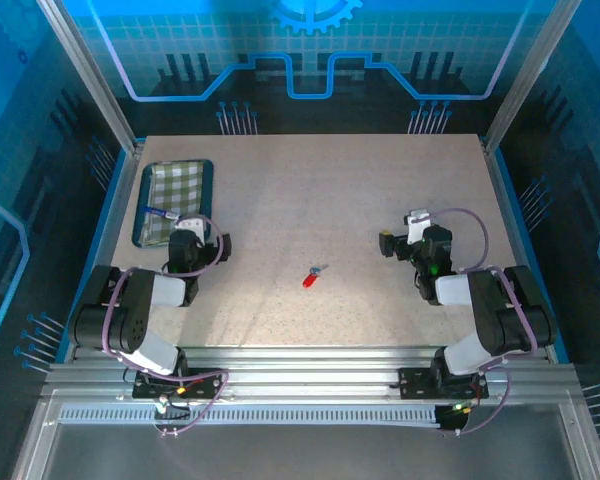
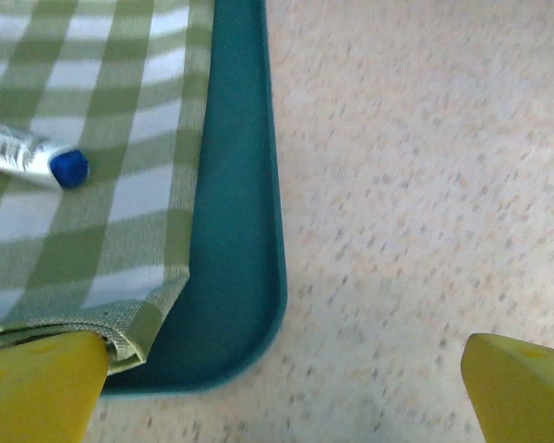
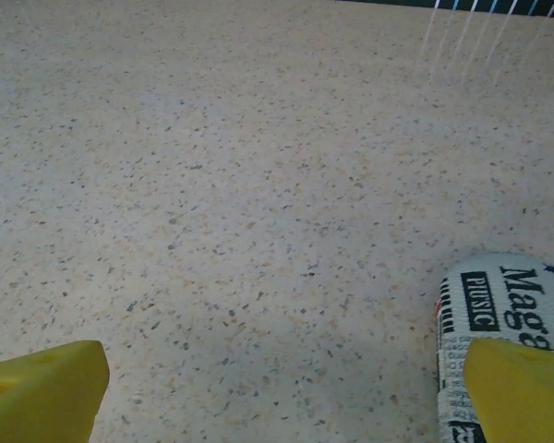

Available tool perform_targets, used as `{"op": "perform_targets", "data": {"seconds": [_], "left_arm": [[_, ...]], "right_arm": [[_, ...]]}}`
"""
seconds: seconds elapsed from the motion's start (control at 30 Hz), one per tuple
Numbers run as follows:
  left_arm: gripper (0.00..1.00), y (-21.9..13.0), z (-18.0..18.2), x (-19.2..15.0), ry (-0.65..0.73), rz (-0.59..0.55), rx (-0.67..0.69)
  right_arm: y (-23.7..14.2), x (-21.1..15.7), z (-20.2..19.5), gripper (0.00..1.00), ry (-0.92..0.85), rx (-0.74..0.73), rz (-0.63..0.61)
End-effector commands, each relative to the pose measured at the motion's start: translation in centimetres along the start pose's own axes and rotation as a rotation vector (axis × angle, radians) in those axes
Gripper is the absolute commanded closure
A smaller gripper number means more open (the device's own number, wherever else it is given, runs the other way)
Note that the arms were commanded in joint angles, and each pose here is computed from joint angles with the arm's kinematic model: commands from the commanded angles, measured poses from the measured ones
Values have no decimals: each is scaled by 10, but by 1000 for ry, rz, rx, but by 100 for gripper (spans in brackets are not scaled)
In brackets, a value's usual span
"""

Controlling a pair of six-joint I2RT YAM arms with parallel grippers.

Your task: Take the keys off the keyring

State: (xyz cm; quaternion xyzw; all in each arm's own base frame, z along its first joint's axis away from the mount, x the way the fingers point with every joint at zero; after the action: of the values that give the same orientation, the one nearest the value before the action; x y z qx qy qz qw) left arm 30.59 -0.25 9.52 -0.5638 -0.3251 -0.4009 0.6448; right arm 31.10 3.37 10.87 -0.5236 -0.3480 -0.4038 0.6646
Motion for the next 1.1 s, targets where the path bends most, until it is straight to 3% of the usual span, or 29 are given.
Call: {"op": "perform_targets", "data": {"seconds": [0.0, 0.87, 1.07], "left_arm": [[1, 3, 2, 32, 38, -168, -30], [1, 3, 2, 31, 35, -165, -31], [1, -5, 4, 36, 29, -182, -17]], "right_arm": [[3, 21, -4, 0, -40, -32, -98], [4, 21, -6, 0, -30, -21, -89], [-6, 40, -2, 0, -31, -44, -84]]}}
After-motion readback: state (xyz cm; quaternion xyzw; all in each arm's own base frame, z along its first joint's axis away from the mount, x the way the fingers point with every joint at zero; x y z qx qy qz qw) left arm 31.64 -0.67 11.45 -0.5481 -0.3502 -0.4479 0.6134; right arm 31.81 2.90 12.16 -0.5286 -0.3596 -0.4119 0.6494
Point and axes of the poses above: each hand's point on the last joint's axis, 136 mm out from that joint toward the fingers, its own y axis out along the fingers, its own z axis along the line the jaws close on, x = y × z, the point moved 8 cm from there along -y, back along the fingers, and after that the axes turned 15 degrees about y, right-handed, at the moved point
